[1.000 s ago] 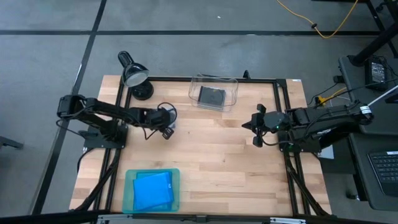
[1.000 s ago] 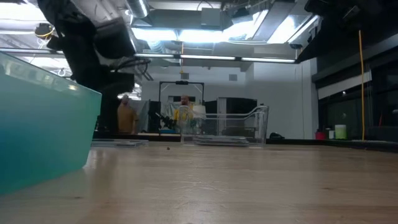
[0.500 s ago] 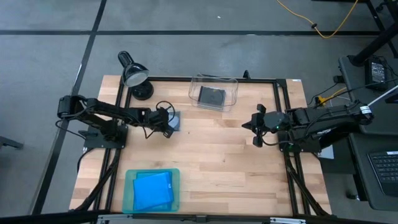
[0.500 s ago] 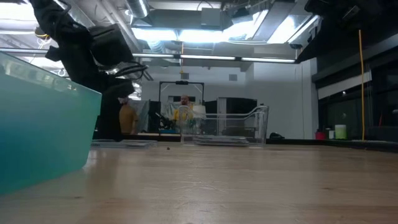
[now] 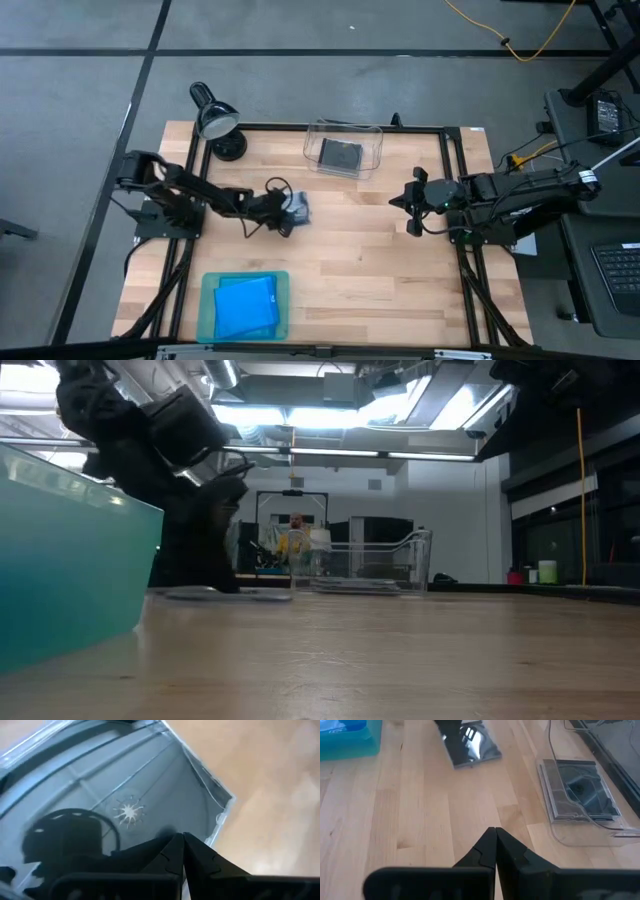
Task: Pick & place jewel cases by type
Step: Put the black CD case into the transparent bin
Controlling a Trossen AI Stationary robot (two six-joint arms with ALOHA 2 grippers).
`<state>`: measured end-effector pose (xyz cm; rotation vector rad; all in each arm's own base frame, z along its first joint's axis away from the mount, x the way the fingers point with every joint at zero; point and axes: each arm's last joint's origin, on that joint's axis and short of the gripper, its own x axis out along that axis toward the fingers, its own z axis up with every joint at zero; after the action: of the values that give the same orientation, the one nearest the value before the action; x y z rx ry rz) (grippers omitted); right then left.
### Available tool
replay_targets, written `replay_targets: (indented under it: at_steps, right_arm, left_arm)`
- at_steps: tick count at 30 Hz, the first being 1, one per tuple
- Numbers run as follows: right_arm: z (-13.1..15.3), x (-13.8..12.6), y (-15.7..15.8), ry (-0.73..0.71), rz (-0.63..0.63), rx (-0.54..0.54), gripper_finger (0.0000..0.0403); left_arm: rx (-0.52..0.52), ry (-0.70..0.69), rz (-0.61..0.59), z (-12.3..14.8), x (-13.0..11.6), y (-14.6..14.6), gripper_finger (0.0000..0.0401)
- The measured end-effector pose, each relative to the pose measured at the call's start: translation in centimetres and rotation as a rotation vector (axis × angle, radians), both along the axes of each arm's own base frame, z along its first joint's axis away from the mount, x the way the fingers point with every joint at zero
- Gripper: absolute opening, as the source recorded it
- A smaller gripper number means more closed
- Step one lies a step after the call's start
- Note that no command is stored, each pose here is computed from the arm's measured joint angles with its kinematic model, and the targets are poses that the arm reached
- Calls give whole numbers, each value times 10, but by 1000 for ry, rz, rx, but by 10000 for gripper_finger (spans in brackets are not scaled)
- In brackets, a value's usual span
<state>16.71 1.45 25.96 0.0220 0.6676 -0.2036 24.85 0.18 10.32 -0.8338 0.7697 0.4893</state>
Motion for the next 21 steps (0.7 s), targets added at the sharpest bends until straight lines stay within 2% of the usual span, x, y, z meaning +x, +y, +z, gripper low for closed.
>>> replay_targets:
  at_steps: [4,15,18,21]
  right_arm:
    - [0,0,0,0,0,1,7]
    - [-4,5,1,24,-3,2,7]
    - [-8,9,1,47,-17,16,7]
    - [-13,14,3,76,0,30,7]
  left_arm:
    - [-8,-49,-54,0,25,-10,1]
    - [-15,-114,-325,4,107,-30,1]
    - [28,-117,-364,11,117,-28,1]
    - [88,-54,-401,23,118,-23,2]
